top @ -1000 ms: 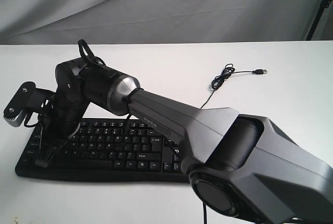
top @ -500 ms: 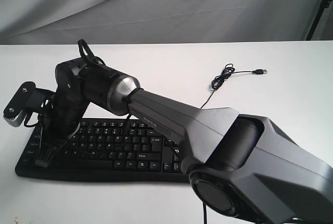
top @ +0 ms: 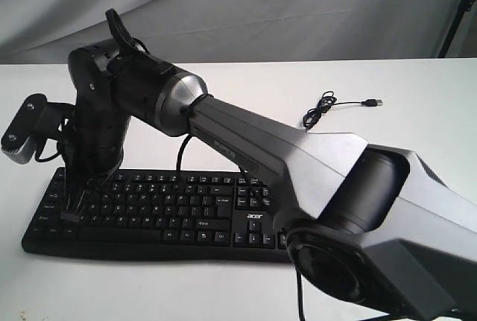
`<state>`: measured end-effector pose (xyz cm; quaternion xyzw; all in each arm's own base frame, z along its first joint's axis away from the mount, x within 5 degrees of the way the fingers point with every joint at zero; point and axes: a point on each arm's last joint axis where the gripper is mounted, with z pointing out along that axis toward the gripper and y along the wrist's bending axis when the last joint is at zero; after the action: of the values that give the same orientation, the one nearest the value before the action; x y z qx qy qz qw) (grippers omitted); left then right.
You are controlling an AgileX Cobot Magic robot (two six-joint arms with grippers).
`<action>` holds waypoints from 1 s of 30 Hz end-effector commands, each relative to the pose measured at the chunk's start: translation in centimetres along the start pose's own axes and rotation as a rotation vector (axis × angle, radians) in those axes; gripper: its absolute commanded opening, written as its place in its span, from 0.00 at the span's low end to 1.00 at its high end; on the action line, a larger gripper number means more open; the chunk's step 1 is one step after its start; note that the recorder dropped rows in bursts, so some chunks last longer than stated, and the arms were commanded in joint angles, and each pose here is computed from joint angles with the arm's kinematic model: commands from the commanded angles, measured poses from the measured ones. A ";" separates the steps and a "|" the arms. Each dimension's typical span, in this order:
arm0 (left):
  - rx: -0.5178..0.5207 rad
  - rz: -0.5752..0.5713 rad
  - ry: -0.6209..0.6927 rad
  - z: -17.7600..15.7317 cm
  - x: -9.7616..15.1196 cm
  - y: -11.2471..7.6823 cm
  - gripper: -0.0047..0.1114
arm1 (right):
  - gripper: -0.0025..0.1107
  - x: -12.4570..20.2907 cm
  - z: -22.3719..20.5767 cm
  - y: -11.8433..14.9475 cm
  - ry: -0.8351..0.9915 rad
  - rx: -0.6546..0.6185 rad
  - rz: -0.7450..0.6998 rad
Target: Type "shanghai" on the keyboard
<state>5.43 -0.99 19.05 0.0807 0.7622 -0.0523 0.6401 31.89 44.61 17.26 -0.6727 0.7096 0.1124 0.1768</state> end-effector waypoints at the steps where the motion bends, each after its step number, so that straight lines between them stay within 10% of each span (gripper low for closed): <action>1: 0.004 -0.001 -0.004 0.0 0.1 0.0 0.04 | 0.02 0.7 -0.8 -1.1 0.014 -0.001 0.018; 30: 0.004 -0.001 -0.004 0.0 0.1 0.0 0.04 | 0.02 4.3 -2.2 -0.5 0.017 0.109 0.062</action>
<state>5.43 -0.99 19.05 0.0807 0.7622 -0.0523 0.6401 32.11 40.58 16.70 -0.6474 0.7356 0.0729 0.1857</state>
